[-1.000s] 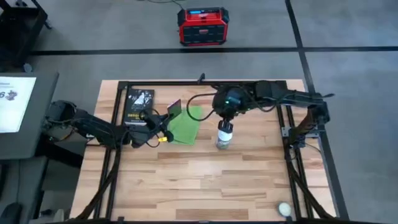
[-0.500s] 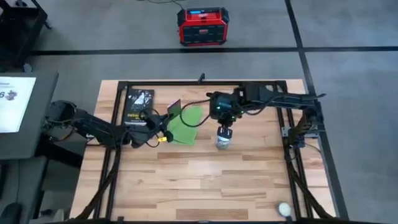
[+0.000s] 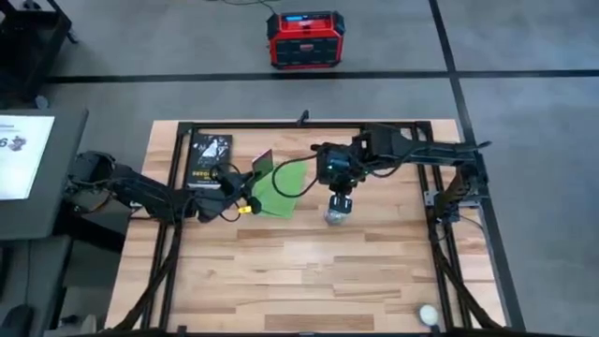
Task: Apply microfiber cloth
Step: Spray the pink cellphone using the spray bottle
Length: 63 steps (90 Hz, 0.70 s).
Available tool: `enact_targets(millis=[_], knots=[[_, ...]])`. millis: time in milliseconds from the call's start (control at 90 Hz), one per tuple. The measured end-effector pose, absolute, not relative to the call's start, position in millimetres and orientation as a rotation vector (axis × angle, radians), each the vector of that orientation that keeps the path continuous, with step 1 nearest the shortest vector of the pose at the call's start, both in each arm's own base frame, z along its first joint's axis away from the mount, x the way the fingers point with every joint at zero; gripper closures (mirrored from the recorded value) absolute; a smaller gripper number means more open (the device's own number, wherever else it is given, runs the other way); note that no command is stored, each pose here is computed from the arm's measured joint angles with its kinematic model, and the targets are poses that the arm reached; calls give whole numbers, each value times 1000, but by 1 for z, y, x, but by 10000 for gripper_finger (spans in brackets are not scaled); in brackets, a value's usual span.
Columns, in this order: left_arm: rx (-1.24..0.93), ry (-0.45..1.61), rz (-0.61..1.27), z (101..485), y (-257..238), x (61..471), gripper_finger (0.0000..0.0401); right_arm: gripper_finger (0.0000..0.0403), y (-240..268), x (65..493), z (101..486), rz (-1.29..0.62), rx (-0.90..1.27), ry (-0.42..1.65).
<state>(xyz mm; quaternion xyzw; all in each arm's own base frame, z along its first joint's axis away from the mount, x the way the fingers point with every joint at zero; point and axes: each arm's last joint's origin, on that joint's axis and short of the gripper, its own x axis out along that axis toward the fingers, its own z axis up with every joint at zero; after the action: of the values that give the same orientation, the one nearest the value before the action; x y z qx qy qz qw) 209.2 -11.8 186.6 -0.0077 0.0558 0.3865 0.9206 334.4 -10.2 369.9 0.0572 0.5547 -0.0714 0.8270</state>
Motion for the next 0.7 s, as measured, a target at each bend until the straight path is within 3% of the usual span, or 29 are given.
enact_targets(millis=[333,700], knots=[[-18,114,794,186,-12,209,395,403,-17,337,360,-258,148,1210],[-11,132,789,185,-13,209,395,403,-19,342,352,-191,160,1198]])
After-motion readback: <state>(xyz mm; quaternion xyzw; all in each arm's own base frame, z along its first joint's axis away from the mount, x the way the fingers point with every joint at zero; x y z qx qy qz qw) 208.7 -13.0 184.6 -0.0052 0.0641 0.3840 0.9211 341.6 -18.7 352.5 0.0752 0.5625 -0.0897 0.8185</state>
